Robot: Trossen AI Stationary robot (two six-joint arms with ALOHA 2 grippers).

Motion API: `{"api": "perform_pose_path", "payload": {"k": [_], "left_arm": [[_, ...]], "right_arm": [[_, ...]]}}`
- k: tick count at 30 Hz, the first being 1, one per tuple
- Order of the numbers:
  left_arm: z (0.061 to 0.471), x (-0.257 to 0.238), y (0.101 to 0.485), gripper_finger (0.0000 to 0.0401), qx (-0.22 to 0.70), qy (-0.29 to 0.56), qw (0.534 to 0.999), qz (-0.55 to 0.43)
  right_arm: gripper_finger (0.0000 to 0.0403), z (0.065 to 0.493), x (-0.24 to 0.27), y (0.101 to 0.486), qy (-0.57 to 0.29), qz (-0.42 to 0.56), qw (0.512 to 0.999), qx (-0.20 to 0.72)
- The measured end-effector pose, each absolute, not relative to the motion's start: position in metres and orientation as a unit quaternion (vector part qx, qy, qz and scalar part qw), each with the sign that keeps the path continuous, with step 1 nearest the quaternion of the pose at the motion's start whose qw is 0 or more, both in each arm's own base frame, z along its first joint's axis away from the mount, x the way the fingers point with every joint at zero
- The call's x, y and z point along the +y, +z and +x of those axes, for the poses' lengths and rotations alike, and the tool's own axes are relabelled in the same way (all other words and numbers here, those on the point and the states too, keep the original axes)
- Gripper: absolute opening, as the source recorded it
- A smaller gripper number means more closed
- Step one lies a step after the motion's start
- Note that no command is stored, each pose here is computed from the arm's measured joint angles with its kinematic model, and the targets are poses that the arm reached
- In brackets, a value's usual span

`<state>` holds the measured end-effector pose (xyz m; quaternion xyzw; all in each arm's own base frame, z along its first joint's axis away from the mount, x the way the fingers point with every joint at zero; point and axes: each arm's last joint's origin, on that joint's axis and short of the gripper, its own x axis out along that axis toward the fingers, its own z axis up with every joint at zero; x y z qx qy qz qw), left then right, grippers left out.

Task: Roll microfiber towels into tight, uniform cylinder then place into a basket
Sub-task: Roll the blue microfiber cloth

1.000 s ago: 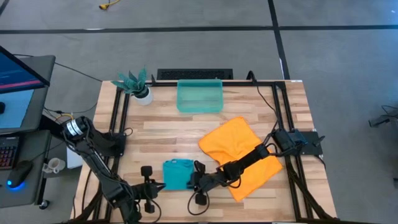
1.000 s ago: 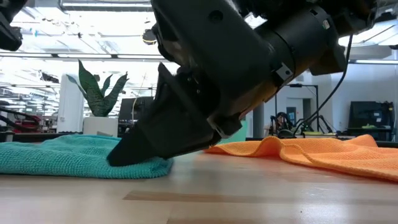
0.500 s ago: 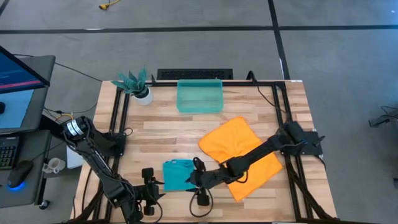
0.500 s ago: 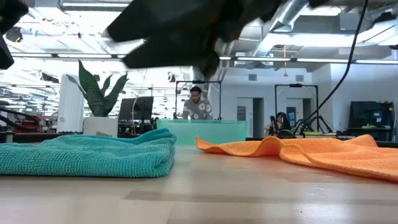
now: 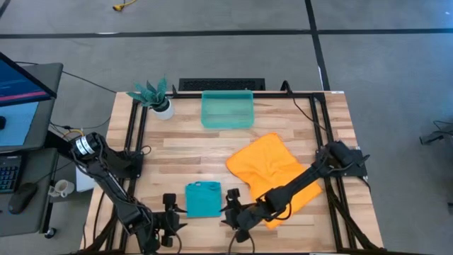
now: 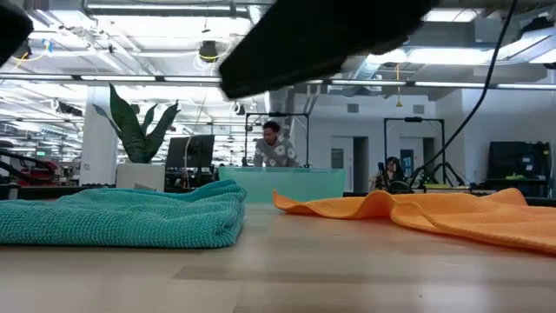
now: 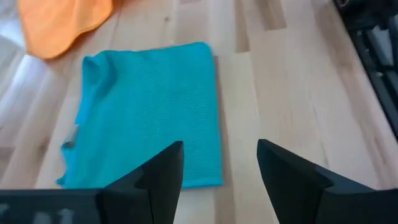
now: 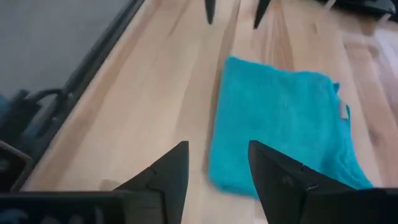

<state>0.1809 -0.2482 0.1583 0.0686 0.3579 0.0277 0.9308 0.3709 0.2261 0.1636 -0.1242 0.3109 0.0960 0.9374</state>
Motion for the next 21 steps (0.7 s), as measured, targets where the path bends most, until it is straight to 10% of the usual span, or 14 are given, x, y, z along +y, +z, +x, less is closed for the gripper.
{"api": "perform_pose_path", "payload": {"k": [21], "left_arm": [[0.198, -0.243, 0.099, 0.0196, 0.354, 0.024, 0.93, 0.094]], "right_arm": [[0.0181, 0.388, 0.226, 0.11, 0.093, -0.145, 0.927, 0.334]]}}
